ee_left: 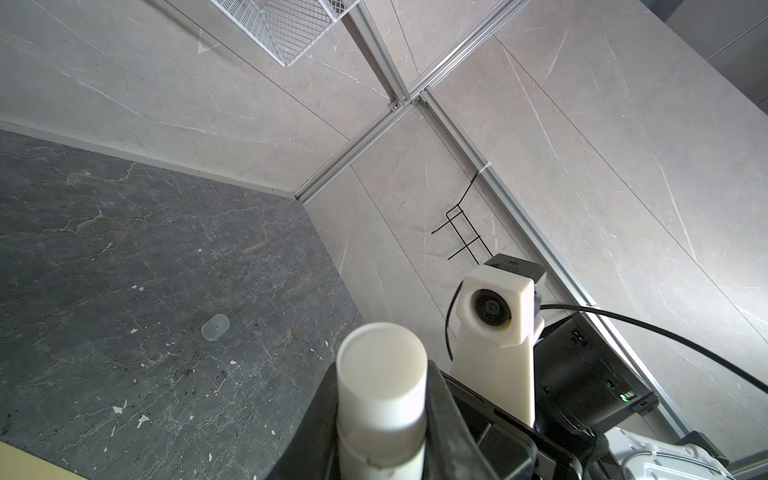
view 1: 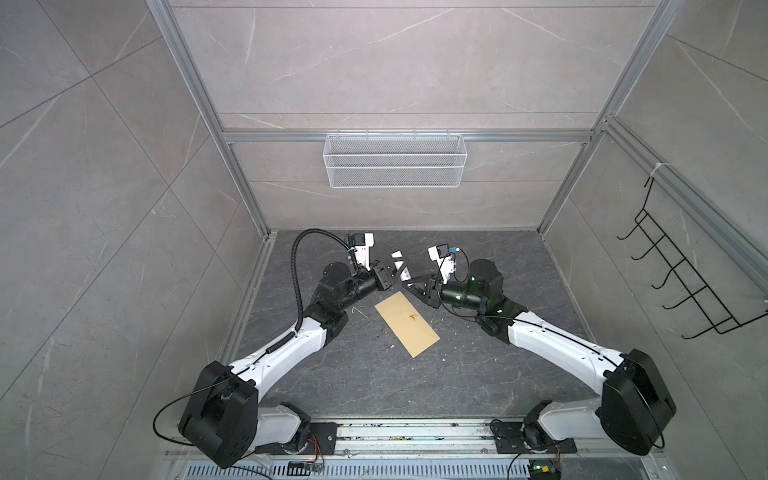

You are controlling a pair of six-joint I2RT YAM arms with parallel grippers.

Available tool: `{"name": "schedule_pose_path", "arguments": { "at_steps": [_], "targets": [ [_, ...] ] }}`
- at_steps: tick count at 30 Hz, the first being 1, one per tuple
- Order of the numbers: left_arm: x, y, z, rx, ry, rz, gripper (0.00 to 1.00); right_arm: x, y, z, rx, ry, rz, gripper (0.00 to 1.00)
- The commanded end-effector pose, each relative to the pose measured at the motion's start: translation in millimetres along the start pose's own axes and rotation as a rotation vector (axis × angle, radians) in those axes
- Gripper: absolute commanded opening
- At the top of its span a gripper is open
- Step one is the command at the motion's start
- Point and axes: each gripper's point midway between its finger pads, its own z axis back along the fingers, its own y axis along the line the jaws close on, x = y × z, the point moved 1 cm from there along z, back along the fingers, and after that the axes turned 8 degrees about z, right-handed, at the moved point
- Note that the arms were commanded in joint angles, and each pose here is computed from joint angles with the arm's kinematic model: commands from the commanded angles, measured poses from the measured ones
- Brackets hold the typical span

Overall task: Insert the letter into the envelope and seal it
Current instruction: 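Lower the glue stick onto the envelope with the right gripper and raise it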

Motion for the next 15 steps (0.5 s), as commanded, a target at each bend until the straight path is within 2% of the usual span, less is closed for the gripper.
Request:
{"name": "schedule_pose_path", "arguments": {
  "at_steps": [1, 4, 9, 12, 15],
  "targets": [
    [9.0, -17.7, 1.6, -0.057, -0.028, -0.057, 0.0, 14.2, -35.8, 18.4, -0.456, 0.011, 0.194, 0.0],
    [9.0, -14.1, -0.2, -0.047, -0.027, -0.053, 0.0, 23.4, -29.9, 20.4, -0.743, 0.052, 0.429, 0.0],
    [9.1, -12.3, -2.6, -0.043, -0.024, -0.051, 0.0, 30.9, -19.8, 9.3, -1.118, 0.117, 0.741, 0.0],
    [9.2, -12.7, -2.3, -0.042, -0.025, -0.051, 0.0, 30.6, -10.9, -3.7, -1.215, 0.131, 0.87, 0.0],
    [8.7, -12.1, -1.7, -0.038, -0.024, -0.054, 0.0, 26.6, -4.6, -12.4, -1.191, 0.126, 0.891, 0.0]
  ]
}}
